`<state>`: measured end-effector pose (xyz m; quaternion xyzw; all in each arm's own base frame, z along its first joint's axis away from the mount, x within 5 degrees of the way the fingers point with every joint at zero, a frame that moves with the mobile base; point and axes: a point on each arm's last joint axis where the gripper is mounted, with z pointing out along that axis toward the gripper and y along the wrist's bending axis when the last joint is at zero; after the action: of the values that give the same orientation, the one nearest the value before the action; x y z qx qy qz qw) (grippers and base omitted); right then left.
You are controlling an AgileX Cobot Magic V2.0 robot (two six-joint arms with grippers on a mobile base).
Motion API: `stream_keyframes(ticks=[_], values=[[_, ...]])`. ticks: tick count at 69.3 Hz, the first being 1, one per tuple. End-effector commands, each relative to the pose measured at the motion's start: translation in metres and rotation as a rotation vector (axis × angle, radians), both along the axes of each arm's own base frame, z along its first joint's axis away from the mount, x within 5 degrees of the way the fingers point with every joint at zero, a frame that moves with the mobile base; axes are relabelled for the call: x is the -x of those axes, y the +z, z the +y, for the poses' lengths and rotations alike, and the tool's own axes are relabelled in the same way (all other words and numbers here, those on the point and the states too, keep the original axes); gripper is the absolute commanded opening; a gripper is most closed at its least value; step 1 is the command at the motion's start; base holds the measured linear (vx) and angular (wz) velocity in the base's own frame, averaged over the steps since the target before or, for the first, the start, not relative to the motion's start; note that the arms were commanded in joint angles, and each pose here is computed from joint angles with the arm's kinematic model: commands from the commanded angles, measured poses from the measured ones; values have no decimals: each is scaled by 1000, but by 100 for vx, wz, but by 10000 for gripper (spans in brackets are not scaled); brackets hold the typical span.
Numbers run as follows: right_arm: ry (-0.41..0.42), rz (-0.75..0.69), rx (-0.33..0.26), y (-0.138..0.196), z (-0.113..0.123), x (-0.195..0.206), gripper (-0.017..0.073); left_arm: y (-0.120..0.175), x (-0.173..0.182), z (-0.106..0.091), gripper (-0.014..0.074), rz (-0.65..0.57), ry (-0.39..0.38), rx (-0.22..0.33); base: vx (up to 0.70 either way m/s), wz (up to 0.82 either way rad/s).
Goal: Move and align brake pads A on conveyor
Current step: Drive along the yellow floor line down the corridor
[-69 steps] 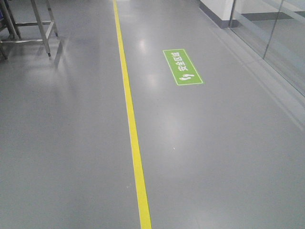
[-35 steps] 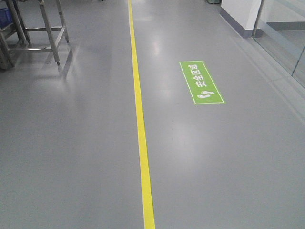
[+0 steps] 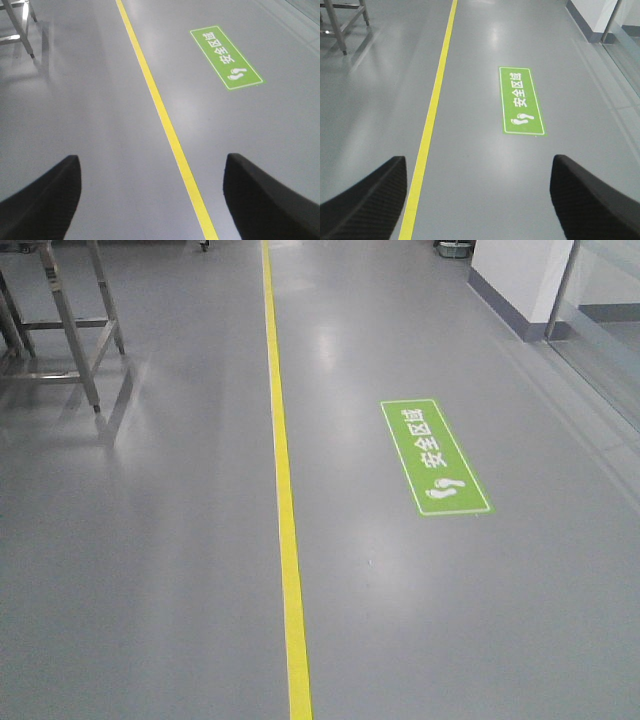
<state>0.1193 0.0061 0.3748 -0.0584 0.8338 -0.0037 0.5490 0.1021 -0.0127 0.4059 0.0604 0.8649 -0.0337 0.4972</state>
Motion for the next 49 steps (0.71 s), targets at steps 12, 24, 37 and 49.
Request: stream_keyframes(ticks=[12, 24, 37, 49], values=[[-5, -91, 9, 14, -1, -2, 558, 10, -3, -1, 540, -75, -5, 15, 71, 2], [-5, -92, 9, 14, -1, -2, 558, 10, -3, -1, 540, -75, -5, 15, 73, 8], [-5, -92, 9, 14, -1, -2, 558, 10, -3, -1, 540, -76, -5, 15, 75, 12], [-5, -84, 9, 13, -1, -2, 558, 10, -2, -1, 540, -77, -5, 15, 76, 14]])
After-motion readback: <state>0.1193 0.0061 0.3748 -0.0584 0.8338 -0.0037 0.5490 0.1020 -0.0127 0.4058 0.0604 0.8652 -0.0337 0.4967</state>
